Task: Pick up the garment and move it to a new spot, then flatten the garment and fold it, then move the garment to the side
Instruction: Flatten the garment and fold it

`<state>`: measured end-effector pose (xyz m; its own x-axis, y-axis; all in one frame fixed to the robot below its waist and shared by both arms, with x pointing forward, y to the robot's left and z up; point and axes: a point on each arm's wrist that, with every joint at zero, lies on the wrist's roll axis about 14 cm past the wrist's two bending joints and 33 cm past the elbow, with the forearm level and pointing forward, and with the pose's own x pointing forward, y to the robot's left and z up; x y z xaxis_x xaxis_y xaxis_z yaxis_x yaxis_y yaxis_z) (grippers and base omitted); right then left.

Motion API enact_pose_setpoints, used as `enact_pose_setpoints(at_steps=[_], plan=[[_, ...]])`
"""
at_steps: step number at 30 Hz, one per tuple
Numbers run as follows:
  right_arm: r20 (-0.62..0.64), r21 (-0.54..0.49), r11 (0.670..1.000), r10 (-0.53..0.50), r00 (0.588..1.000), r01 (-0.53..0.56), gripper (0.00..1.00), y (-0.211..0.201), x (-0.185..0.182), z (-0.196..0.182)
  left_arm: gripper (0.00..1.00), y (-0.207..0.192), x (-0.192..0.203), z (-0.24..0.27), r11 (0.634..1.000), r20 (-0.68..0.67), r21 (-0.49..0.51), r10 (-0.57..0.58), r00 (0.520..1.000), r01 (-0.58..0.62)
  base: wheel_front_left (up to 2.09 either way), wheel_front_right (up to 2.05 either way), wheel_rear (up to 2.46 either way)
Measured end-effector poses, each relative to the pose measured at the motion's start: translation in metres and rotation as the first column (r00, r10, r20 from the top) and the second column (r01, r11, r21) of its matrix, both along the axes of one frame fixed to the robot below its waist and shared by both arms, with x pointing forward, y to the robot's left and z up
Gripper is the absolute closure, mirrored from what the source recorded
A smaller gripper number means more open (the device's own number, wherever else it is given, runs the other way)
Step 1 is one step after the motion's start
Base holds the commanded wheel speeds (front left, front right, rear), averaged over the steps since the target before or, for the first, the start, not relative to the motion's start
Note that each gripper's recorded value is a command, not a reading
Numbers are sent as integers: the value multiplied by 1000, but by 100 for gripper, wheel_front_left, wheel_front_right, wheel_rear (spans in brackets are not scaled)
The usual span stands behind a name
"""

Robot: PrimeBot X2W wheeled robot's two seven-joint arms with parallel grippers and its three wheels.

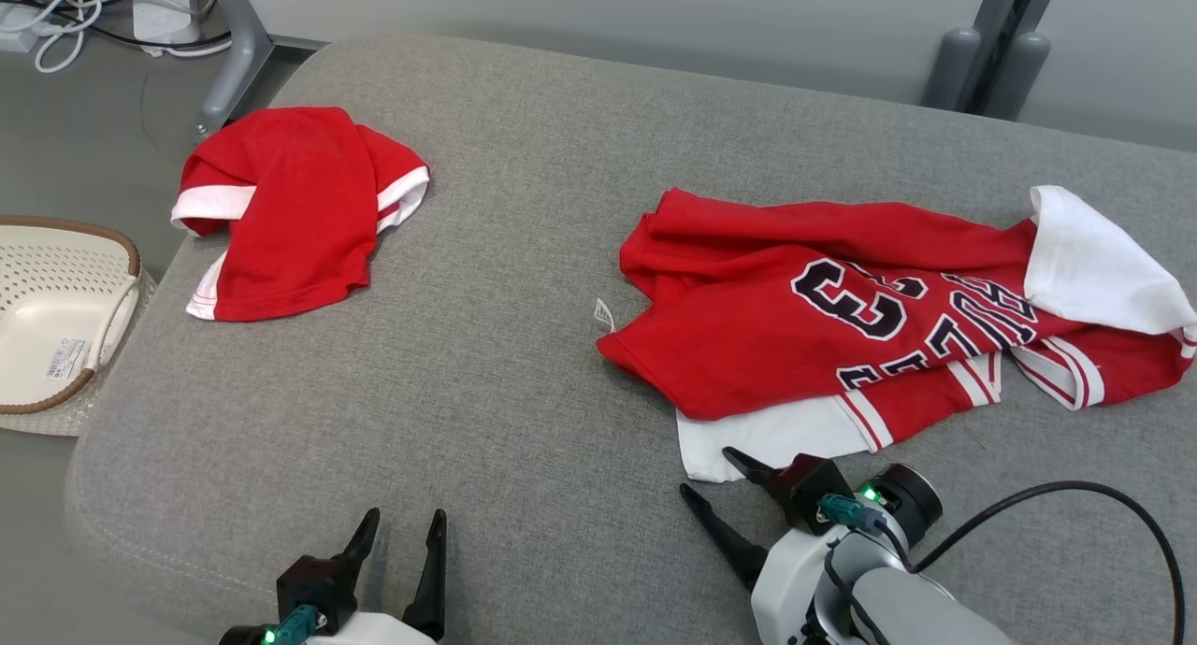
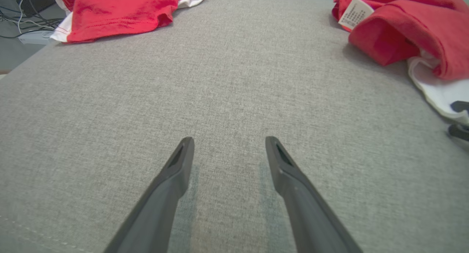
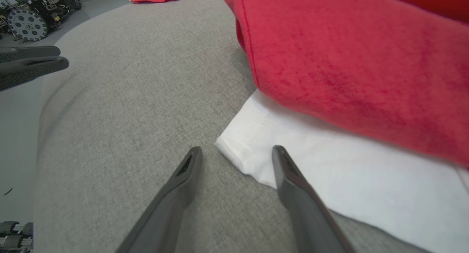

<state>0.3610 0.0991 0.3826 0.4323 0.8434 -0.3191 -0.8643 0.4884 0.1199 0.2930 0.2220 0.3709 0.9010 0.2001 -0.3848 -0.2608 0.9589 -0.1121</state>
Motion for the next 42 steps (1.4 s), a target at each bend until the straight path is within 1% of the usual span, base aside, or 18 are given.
enact_pose_setpoints(at_steps=[1, 2, 3, 4, 7, 10, 13, 15, 18, 20, 24, 28, 33, 34, 35, 36, 39, 42], plan=[[0, -2, 1000, 4, 1000, -4, 53, 1, 0, -1, 0, 0, -1, -1, 1000, -2, -1, 3, 1000, -3, 0, 0, 0], [-6, -6, 1000, 4, 1000, -4, 63, 1, 1, -2, 0, 1, -1, -1, 1000, -5, -2, 7, 1000, -7, 0, 0, 0], [-5, -13, 1000, 4, 1000, -4, 91, 1, 2, -4, 0, 1, -1, -2, 1000, -6, -3, 9, 1000, -9, 0, 0, 0], [-6, -16, 1000, 1, 1000, -1, 100, 0, 4, -4, 0, 1, -1, -2, 1000, -8, -2, 10, 1000, -10, 0, 0, 0], [-17, -5, 1000, -30, 999, 30, 100, -4, 9, -3, 0, 1, 1, -3, 1000, -9, -6, 13, 1000, -13, 0, 0, 0], [6, 29, 993, -111, 994, 111, 100, -20, 32, 9, 0, -3, 5, -3, 1000, -6, -10, -3, 1000, 3, 0, 0, 0], [46, 74, 972, -228, 972, 225, 100, -52, 60, 27, 0, -8, 11, -2, 1000, 1, -14, -22, 1000, 22, 0, 0, 0], [78, 110, 948, -308, 948, 299, 100, -76, 73, 40, 0, -11, 15, -1, 999, 6, -13, -37, 999, 37, 0, 0, 0], [145, 178, 893, -438, 887, 412, 100, -120, 95, 70, 0, -18, 22, 0, 998, 14, -8, -67, 998, 67, 0, 0, 0], [194, 230, 849, -519, 833, 476, 100, -149, 106, 93, 0, -23, 27, 1, 996, 21, -10, -91, 996, 91, 0, 0, 0], [290, 328, 778, -622, 727, 535, 100, -191, 118, 143, 0, -35, 35, 3, 991, 33, -11, -136, 990, 136, 0, 0, 0], [364, 378, 743, -667, 650, 552, 100, -217, 118, 177, 0, -46, 40, 6, 984, 47, -16, -175, 983, 176, 0, 0, 0], [450, 412, 726, -687, 570, 550, 100, -242, 117, 214, 0, -51, 43, 10, 981, 61, -14, -194, 979, 195, 0, 0, 0], [460, 418, 719, -694, 554, 555, 100, -247, 116, 219, 0, -51, 43, 10, 981, 62, -13, -195, 979, 196, 0, 0, 0], [472, 423, 706, -706, 527, 568, 100, -258, 113, 225, 0, -51, 41, 10, 980, 60, -10, -197, 979, 198, 0, 0, 0], [470, 421, 698, -714, 518, 579, 100, -263, 111, 223, 0, -52, 40, 9, 979, 59, -11, -200, 978, 201, 0, 0, 0], [434, 376, 688, -723, 538, 621, 100, -271, 98, 196, 0, -52, 38, 9, 979, 56, -11, -201, 978, 202, 0, 0, 0], [377, 330, 654, -752, 541, 680, 100, -284, 82, 164, 0, -54, 40, 9, 977, 57, -8, -212, 976, 213, 0, 0, 0]])
